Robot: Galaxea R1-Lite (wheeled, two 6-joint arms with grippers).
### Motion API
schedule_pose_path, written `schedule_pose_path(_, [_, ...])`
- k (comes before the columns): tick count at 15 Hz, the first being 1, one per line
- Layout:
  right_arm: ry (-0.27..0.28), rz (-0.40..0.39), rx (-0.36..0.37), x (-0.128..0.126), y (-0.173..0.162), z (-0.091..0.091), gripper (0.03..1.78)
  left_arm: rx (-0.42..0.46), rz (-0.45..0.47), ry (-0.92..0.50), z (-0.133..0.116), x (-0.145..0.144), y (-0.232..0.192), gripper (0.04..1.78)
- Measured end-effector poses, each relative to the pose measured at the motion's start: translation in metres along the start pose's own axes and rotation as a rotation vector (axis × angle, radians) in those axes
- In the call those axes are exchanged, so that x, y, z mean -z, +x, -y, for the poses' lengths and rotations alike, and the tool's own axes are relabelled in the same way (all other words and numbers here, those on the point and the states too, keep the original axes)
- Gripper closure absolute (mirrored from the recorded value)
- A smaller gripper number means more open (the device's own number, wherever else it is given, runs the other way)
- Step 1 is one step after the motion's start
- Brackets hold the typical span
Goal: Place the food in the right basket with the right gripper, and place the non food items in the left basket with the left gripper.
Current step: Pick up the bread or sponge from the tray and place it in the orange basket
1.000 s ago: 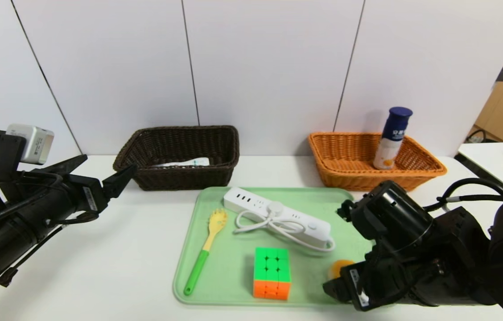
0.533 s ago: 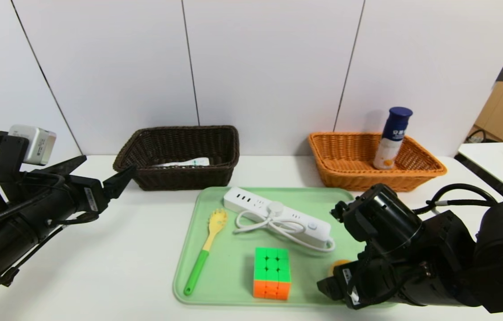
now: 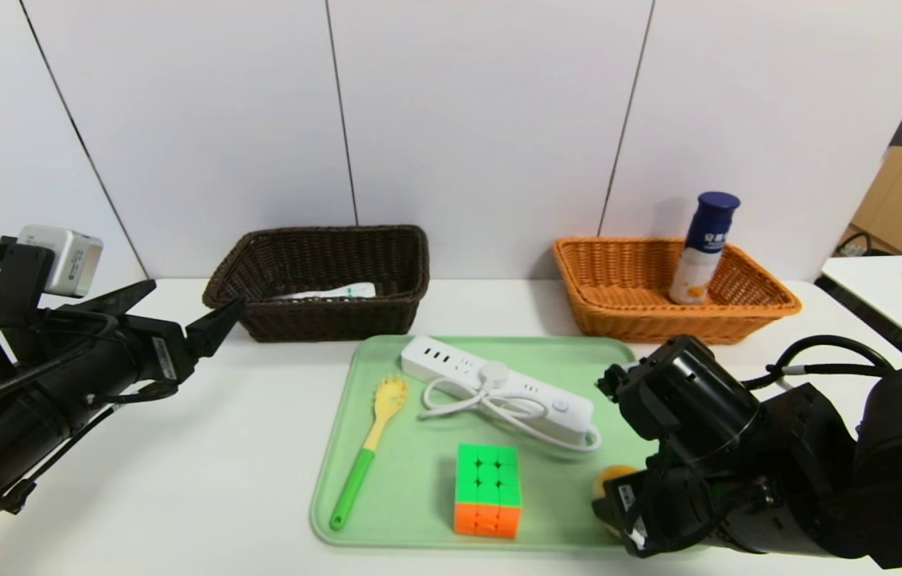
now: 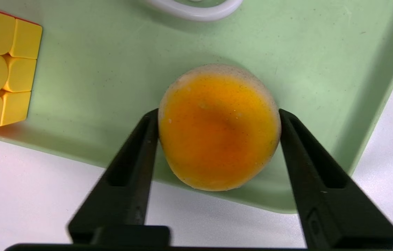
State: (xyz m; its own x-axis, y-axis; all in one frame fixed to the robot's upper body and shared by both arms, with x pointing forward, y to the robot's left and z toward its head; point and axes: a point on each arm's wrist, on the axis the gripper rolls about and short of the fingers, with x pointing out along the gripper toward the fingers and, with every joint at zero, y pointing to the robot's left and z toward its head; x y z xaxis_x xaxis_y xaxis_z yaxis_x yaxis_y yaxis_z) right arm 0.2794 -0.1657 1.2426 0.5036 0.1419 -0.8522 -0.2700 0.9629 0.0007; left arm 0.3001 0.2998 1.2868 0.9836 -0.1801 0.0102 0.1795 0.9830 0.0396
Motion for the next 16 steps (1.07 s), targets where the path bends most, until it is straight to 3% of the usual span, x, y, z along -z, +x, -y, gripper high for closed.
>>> schedule_pose_path(3, [-0.005,-0.001,0.006,0.001,0.0,0.0,1.12,0.0,0.0,0.0,0.0,0.0,0.0,0.13])
schedule_pose_path(4, [-0.004,0.005,0.01,0.001,0.0,0.0,1.5,0.0,0.001,0.0,0.0,0.0,0.0,0.13])
schedule_pose_path(5, [-0.006,0.018,0.022,0.001,-0.002,0.0,1.73,-0.001,0.0,0.0,0.0,0.0,0.0,0.13])
schedule_pose_path(9, [-0.06,0.103,0.06,-0.002,-0.018,0.001,1.73,0.001,-0.001,0.0,0.0,0.0,0.0,0.13])
schedule_pose_path(16, [-0.029,0.488,0.033,-0.052,-0.056,0.018,1.73,0.003,-0.01,0.0,0.0,0.002,0.001,0.13])
